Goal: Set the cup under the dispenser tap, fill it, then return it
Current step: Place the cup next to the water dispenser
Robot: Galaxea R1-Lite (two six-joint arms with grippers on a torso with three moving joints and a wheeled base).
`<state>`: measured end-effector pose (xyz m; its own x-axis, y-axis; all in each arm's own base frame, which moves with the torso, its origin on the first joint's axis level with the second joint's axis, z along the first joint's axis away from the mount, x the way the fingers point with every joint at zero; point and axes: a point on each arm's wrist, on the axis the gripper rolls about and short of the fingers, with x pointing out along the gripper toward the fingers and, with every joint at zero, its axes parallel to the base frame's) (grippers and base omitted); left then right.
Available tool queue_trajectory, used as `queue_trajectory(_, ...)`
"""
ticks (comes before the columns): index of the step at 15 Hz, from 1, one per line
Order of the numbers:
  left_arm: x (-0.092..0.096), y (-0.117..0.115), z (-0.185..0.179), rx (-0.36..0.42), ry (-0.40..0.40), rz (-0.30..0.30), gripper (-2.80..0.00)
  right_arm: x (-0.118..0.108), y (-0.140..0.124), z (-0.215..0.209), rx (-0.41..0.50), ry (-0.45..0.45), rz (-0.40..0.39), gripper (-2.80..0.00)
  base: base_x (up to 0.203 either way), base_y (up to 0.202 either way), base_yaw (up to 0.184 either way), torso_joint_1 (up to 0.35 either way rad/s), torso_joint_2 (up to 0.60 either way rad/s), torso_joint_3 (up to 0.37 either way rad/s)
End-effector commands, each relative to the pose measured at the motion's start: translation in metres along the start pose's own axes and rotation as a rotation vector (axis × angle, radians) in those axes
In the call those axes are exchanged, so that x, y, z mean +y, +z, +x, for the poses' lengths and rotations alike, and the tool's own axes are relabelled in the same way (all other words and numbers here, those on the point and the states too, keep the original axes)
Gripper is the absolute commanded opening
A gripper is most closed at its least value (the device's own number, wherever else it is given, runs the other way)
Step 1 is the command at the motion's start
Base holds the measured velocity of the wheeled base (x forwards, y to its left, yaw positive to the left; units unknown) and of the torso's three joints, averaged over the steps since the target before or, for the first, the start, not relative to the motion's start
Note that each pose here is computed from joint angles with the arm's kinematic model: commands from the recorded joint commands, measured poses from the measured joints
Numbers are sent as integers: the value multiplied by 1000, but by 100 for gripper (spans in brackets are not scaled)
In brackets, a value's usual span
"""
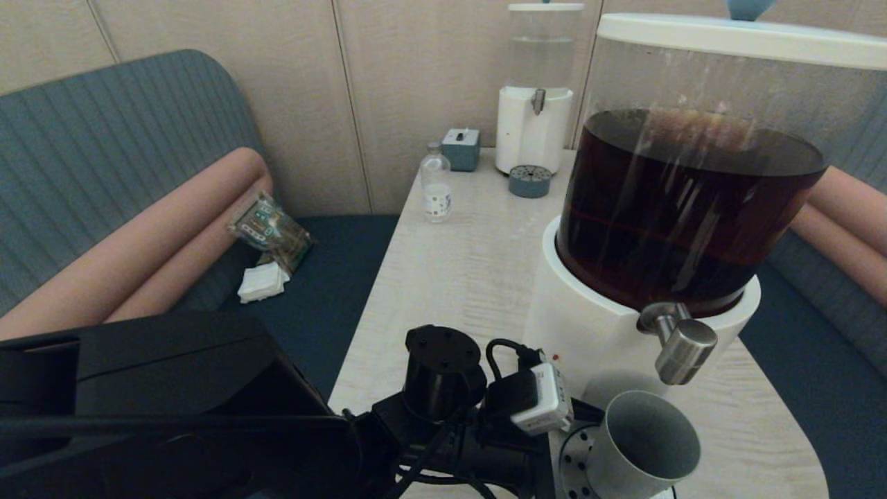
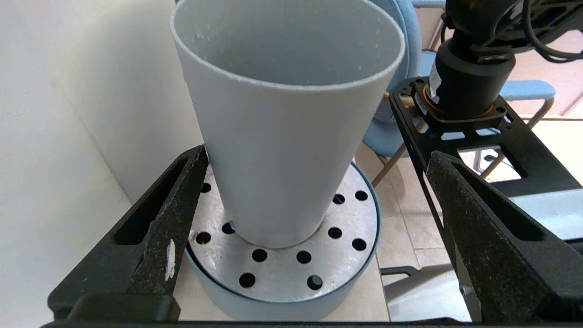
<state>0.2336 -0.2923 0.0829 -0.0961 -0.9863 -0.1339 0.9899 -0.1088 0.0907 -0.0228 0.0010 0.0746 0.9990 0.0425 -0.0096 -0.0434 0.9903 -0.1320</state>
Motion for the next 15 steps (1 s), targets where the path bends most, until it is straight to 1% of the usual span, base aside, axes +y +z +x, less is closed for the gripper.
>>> queue_trajectory(1,0,1,2,-6,-1,7,0,0,-3,0,6,1,-1,-280,0,0,0,0,0,0)
queue_trajectory(6,7,2,7,-1,80,3,0,0,-3,1,7,1,-2,-280,0,0,0,0,0,0)
queue_trajectory(10,10,-2,11,4,86,1,0,0,-3,0,6,1,-1,-280,0,0,0,0,0,0)
queue_trajectory(15,13,-2,13,-3,86,5,0,0,-3,1,7,1,0,-280,0,0,0,0,0,0)
